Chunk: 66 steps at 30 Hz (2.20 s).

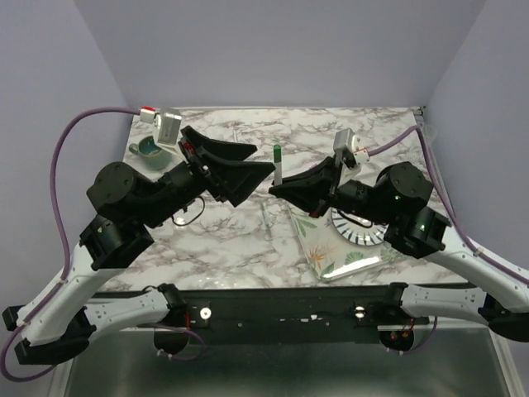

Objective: Insert the pens into the pen caps

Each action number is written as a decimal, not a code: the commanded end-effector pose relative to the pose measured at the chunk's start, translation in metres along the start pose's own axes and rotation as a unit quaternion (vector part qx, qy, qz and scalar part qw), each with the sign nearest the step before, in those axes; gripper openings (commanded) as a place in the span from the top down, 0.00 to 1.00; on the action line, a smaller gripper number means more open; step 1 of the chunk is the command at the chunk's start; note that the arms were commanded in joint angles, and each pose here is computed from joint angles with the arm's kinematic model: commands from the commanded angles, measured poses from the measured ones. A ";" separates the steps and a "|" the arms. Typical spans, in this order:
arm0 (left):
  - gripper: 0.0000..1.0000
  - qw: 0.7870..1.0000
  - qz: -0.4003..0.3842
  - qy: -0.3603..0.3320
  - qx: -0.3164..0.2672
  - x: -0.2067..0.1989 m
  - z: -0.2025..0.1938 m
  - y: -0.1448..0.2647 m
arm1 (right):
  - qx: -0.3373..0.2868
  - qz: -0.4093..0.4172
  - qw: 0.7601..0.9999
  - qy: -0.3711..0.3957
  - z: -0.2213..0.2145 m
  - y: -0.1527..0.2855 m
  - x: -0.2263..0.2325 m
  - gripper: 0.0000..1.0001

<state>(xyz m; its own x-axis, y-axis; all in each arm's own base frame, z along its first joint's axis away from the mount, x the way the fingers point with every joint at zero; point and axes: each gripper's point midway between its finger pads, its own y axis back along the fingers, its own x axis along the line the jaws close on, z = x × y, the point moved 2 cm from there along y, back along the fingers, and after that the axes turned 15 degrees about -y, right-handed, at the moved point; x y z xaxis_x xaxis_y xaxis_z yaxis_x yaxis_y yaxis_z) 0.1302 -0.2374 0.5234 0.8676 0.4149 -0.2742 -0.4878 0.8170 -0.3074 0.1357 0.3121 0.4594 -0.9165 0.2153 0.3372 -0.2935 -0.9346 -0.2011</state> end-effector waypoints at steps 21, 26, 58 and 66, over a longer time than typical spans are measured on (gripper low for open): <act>0.01 0.906 0.346 -0.212 0.121 0.151 -0.126 0.127 | 0.276 -0.456 0.833 -0.150 -0.275 -0.002 -0.190 0.95; 0.01 0.888 0.394 -0.224 0.082 0.162 -0.115 0.153 | 0.334 -0.472 0.785 -0.221 -0.336 -0.010 -0.195 0.92; 0.01 0.856 0.470 -0.184 0.118 0.176 -0.112 0.127 | 0.324 -0.416 0.805 -0.274 -0.301 -0.003 -0.150 0.66; 0.14 0.828 0.505 -0.083 0.230 0.263 -0.141 0.052 | 0.280 -0.358 0.847 -0.278 -0.262 0.045 -0.117 0.39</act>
<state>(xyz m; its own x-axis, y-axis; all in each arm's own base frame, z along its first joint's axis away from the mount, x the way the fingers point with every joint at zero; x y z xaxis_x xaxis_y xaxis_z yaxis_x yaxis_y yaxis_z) 0.2717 -0.1250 0.3426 0.0390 0.9980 0.0507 -0.9785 0.0278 0.2044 0.1791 0.3401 0.1531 -0.1766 0.8123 0.5558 -0.4105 -0.5740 0.7085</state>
